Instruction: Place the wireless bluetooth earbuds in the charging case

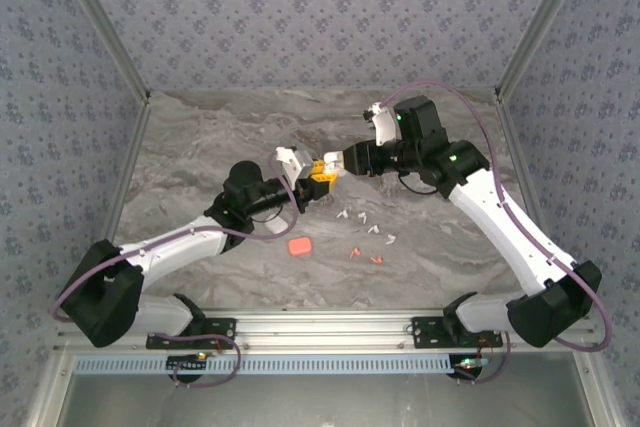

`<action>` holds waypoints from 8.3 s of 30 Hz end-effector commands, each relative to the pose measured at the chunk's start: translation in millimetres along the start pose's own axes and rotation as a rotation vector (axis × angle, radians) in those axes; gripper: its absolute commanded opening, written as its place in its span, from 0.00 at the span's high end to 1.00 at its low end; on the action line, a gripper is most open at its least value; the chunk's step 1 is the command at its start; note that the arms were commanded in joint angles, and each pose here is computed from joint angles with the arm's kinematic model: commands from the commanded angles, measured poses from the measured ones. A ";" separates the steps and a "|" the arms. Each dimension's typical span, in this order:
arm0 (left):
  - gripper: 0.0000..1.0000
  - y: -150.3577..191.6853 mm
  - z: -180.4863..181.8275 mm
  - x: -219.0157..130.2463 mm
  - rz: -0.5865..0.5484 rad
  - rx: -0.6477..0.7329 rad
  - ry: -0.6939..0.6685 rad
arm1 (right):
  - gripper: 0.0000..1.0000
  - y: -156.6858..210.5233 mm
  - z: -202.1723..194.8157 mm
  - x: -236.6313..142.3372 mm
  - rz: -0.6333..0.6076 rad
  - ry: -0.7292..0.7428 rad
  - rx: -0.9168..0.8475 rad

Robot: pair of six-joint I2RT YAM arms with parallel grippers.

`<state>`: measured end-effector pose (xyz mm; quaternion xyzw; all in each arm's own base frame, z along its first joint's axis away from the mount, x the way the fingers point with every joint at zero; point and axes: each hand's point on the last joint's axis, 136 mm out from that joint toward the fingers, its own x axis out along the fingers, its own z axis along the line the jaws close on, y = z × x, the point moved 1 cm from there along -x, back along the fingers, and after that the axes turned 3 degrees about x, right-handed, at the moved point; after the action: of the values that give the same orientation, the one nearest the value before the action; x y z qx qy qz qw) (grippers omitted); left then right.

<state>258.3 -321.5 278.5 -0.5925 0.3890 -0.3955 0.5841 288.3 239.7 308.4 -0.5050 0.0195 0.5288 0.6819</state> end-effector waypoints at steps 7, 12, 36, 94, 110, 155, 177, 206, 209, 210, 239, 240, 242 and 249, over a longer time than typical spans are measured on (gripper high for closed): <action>1.00 -19.9 12.7 9.9 -0.040 0.023 -0.079 | 0.47 -22.7 -5.5 -38.0 -0.117 0.139 0.160; 1.00 -18.8 20.6 15.4 -0.019 0.103 -0.231 | 0.48 -17.2 -14.3 -49.8 -0.115 0.230 0.335; 1.00 -24.4 16.5 32.9 -0.042 0.134 -0.273 | 0.49 -17.1 -10.6 -19.8 -0.054 0.156 0.482; 1.00 -28.0 9.9 28.0 -0.062 0.137 -0.244 | 0.73 -10.7 -21.4 6.4 0.018 0.189 0.431; 1.00 -31.5 6.6 14.7 -0.097 0.112 -0.189 | 0.73 -11.0 -14.5 -4.5 0.053 0.148 0.324; 1.00 -31.7 4.7 9.5 -0.116 0.060 -0.099 | 0.67 -9.2 -18.8 -4.2 0.073 0.112 0.269; 1.00 -39.4 7.7 11.1 -0.154 0.128 -0.120 | 0.41 -37.2 -1.5 -36.9 -0.071 0.112 0.223; 1.00 -90.8 -1.2 -17.7 -0.278 0.192 0.203 | 0.24 -53.5 46.3 -83.2 -0.066 -0.130 -0.057; 1.00 -90.3 -0.6 -16.4 -0.273 0.190 0.205 | 0.22 -57.1 34.7 -71.0 -0.047 -0.054 -0.010; 1.00 -90.3 -0.5 -15.9 -0.271 0.191 0.205 | 0.22 -58.3 31.8 -67.7 -0.044 -0.034 0.011; 1.00 -84.6 10.6 -11.9 -0.262 0.177 0.146 | 0.29 -39.8 21.0 -28.5 0.085 0.051 0.070; 1.00 -84.5 11.1 -11.8 -0.261 0.176 0.143 | 0.29 -39.2 21.1 -28.9 0.086 0.051 0.070; 1.00 -83.4 12.0 -11.4 -0.259 0.177 0.138 | 0.30 -38.3 20.5 -29.2 0.090 0.053 0.069; 1.00 -81.3 14.4 -9.7 -0.255 0.171 0.131 | 0.30 -36.2 17.8 -33.2 0.093 0.065 0.068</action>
<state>266.8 -310.5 335.8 -0.5615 0.3499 -0.5142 0.5458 297.5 238.1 358.0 -0.4906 0.0755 0.5420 0.6781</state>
